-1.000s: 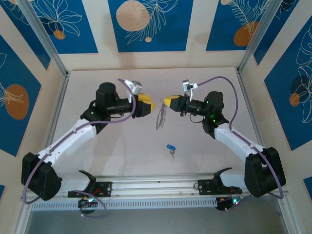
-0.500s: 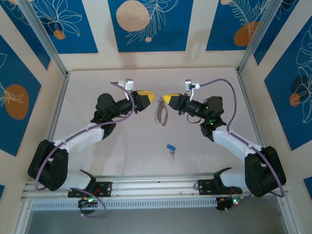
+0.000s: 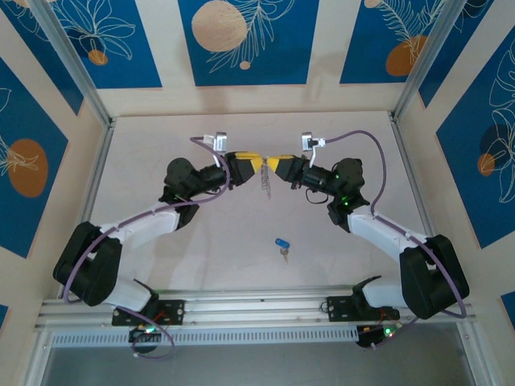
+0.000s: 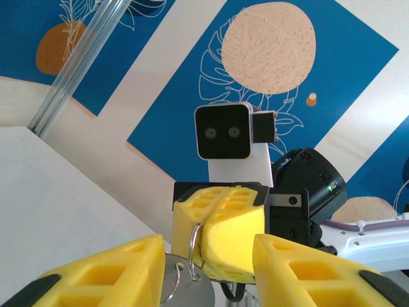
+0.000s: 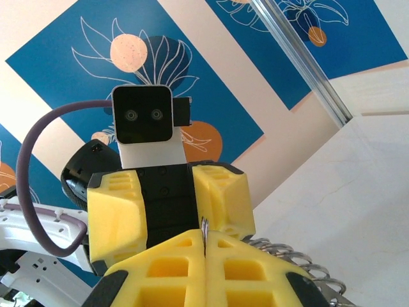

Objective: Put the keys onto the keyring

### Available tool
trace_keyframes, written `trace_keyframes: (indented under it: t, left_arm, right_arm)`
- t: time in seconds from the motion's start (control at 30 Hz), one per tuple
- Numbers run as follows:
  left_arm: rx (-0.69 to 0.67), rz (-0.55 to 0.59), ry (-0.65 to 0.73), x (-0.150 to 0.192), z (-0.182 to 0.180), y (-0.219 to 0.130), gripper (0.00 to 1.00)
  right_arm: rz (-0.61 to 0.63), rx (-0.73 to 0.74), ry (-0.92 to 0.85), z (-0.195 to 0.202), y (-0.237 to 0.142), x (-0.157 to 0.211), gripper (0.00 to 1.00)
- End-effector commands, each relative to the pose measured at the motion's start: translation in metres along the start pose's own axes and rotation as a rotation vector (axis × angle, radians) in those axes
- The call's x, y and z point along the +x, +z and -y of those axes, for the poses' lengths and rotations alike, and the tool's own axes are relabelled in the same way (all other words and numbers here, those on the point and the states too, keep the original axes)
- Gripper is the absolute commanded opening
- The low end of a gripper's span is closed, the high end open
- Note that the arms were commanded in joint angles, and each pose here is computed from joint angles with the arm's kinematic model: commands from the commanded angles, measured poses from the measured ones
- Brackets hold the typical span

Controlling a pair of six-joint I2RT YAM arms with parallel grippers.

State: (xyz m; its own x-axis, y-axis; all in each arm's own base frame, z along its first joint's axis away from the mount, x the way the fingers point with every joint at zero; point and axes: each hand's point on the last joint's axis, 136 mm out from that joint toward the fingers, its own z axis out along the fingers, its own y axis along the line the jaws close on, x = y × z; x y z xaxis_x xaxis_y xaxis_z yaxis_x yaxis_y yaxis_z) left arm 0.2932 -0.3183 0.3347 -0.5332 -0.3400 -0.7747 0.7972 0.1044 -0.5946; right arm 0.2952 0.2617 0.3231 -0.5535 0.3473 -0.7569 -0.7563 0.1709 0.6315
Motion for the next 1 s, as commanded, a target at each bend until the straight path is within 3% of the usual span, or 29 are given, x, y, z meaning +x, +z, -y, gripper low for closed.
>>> trace_keyframes:
  t: [0.0,0.37,0.57,0.7,0.77,0.8,0.83,0.9,0.97]
  left_arm:
    - [0.062,0.009,0.029,-0.006,0.016,0.007,0.40]
    - [0.067,0.004,0.030,-0.003,0.015,0.011,0.30]
    - [0.080,0.002,0.036,-0.005,0.019,0.014,0.17]
    - [0.090,-0.003,0.040,-0.005,0.020,0.017,0.00]
    - [0.093,-0.007,0.043,-0.005,0.021,0.017,0.00]
    - [0.094,-0.013,0.049,-0.005,0.022,0.017,0.00]
    - [0.093,-0.024,0.057,-0.005,0.023,0.017,0.00]
    - [0.076,-0.066,0.089,-0.003,0.025,0.017,0.00]
    - [0.059,-0.134,0.125,-0.001,0.028,0.017,0.00]
  right_arm:
    - [0.044,-0.032,-0.042,-0.012,0.004,-0.014,0.00]
    - [0.041,-0.030,-0.042,-0.012,0.003,-0.014,0.00]
    - [0.030,-0.034,-0.038,-0.012,0.003,-0.011,0.00]
    - [0.021,-0.035,-0.037,-0.012,0.004,-0.011,0.00]
    - [0.011,-0.037,-0.041,-0.013,0.003,-0.011,0.00]
    - [0.006,-0.028,-0.039,-0.012,0.002,-0.012,0.03]
    - [0.005,-0.019,-0.040,-0.011,-0.001,-0.014,0.14]
    - [0.005,0.003,-0.036,-0.007,-0.011,-0.019,0.42]
    - [-0.003,0.014,-0.049,-0.008,-0.023,-0.023,0.54]
